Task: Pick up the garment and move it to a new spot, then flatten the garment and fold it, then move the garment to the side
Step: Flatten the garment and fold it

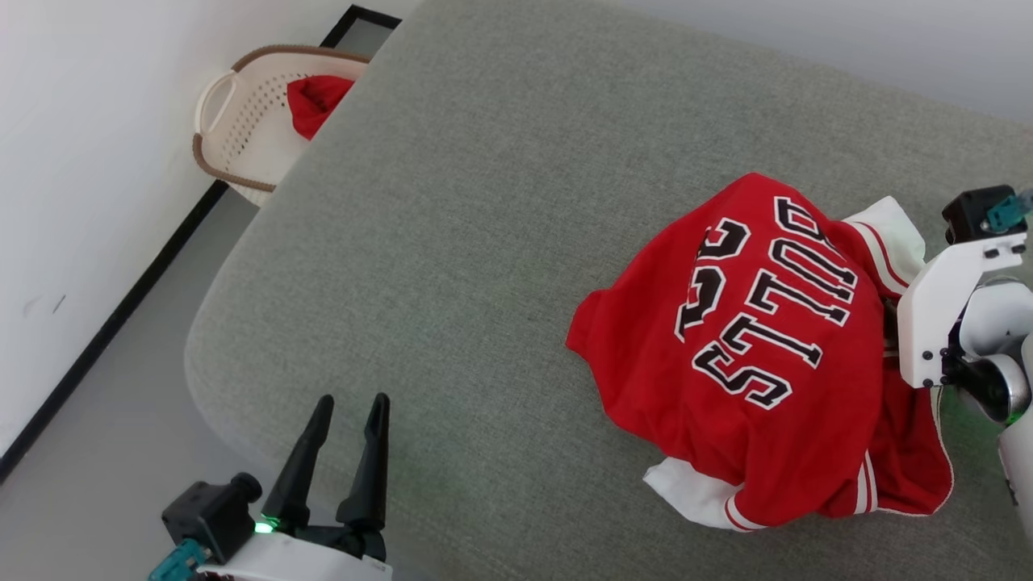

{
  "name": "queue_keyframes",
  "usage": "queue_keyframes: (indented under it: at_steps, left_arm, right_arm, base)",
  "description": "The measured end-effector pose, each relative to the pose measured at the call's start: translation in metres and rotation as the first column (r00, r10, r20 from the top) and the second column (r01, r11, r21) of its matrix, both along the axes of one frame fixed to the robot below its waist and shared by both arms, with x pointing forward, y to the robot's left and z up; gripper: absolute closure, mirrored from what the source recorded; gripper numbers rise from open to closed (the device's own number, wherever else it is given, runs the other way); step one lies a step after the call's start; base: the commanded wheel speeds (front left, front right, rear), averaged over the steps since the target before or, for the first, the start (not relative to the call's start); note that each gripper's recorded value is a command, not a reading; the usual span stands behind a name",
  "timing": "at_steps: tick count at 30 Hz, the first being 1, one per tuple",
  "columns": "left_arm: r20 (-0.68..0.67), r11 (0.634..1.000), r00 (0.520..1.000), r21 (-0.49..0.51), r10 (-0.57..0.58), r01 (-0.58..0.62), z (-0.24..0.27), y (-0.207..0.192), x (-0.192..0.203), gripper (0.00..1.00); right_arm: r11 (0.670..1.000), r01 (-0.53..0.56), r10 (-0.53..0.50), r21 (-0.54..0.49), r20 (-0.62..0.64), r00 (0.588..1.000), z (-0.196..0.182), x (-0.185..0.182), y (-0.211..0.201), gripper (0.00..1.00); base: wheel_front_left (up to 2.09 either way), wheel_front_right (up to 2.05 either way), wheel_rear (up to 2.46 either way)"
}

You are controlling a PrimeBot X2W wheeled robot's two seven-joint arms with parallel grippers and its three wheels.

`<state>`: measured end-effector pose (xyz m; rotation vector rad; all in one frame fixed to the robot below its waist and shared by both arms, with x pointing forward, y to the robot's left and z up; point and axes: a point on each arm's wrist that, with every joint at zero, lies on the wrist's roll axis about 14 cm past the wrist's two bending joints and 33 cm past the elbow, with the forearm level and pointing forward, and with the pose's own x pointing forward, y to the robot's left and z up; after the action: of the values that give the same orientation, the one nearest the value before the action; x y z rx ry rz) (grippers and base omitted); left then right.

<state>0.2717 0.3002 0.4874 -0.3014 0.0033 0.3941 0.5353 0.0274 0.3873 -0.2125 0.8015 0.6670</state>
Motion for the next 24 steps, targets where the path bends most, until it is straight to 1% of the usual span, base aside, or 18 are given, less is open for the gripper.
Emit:
queue_keyframes:
  at_steps: [1,2,6,12,19,24]
  left_arm:
    - [-0.001,1.0,1.0,-0.001,0.001,-0.001,-0.001,0.0,0.0,0.0]
    - [-0.003,1.0,1.0,-0.002,0.005,-0.005,-0.002,0.001,-0.001,0.0]
    - [-0.002,1.0,1.0,-0.007,0.004,-0.004,-0.004,0.001,-0.002,0.0]
    - [0.01,1.0,1.0,-0.002,-0.012,0.013,-0.002,0.002,-0.002,0.0]
    - [0.028,0.998,0.998,0.014,-0.064,0.064,0.008,0.001,0.001,0.0]
    - [0.045,0.995,0.995,0.033,-0.092,0.091,0.016,0.003,0.004,0.0]
  right_arm:
    - [1.0,-0.007,0.006,-0.01,-0.015,1.0,-0.002,-0.001,0.0,0.0]
    - [1.0,-0.012,0.012,-0.017,-0.021,1.0,-0.003,-0.001,0.001,1.0]
    - [1.0,-0.016,0.016,-0.015,-0.018,1.0,-0.003,0.0,0.0,1.0]
    - [1.0,0.001,-0.001,0.009,0.032,0.999,0.012,0.005,-0.005,1.0]
    - [0.996,0.075,-0.08,0.055,0.107,0.991,0.038,0.009,-0.032,1.0]
    - [0.988,0.133,-0.142,0.072,0.131,0.981,0.05,-0.002,-0.06,1.0]
  base:
    - [0.0,0.0,0.0]
    - [0.0,0.0,0.0]
    - [0.0,0.0,0.0]
    - [0.0,0.0,0.0]
    - [0.0,0.0,0.0]
    - [0.0,0.0,0.0]
